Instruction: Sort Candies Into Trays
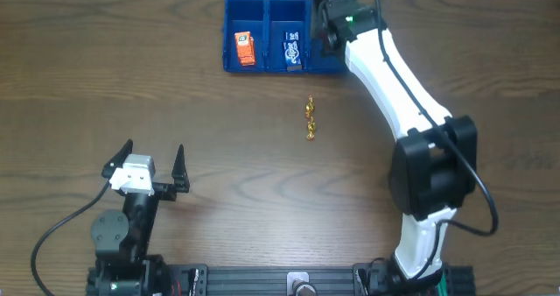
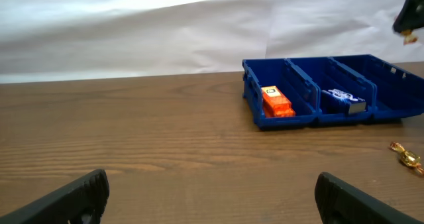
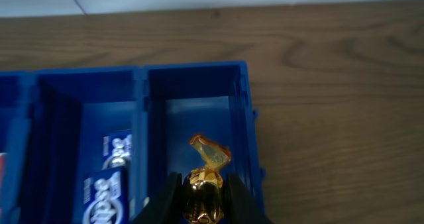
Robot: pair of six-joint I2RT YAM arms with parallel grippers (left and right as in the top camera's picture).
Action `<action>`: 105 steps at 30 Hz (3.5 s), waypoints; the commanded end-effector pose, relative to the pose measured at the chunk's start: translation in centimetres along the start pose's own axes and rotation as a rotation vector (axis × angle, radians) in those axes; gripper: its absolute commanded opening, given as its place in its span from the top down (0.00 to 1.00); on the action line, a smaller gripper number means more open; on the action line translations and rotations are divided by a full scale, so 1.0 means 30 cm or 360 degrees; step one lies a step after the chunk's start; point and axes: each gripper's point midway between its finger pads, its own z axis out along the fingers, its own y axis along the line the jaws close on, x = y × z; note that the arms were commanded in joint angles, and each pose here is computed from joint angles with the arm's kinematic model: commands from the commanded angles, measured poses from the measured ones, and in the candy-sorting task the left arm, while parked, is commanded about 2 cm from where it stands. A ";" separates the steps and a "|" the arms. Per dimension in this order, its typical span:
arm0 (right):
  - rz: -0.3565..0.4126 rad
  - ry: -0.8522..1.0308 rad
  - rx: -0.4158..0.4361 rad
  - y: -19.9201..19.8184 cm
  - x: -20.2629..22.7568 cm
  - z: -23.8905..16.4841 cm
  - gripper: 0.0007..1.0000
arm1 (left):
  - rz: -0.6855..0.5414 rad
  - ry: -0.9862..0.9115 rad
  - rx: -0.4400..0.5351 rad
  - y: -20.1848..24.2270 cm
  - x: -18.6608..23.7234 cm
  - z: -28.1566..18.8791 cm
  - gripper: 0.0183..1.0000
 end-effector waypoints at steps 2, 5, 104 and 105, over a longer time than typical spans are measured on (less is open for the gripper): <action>0.0026 -0.0022 0.0005 -0.035 -0.008 0.073 0.96 | 0.0012 0.0072 0.0039 -0.014 0.053 0.003 0.00; 0.0048 -0.0091 -0.0014 -0.025 -0.044 0.071 0.96 | 0.0012 0.0072 0.0039 -0.014 0.053 0.003 0.00; -0.0123 0.0819 -0.0192 0.102 0.809 -0.087 0.96 | 0.0012 0.0072 0.0039 -0.014 0.053 0.003 0.00; -0.0111 0.0776 -0.0215 0.105 0.772 -0.115 0.96 | 0.0012 0.0072 0.0039 -0.014 0.053 0.003 0.00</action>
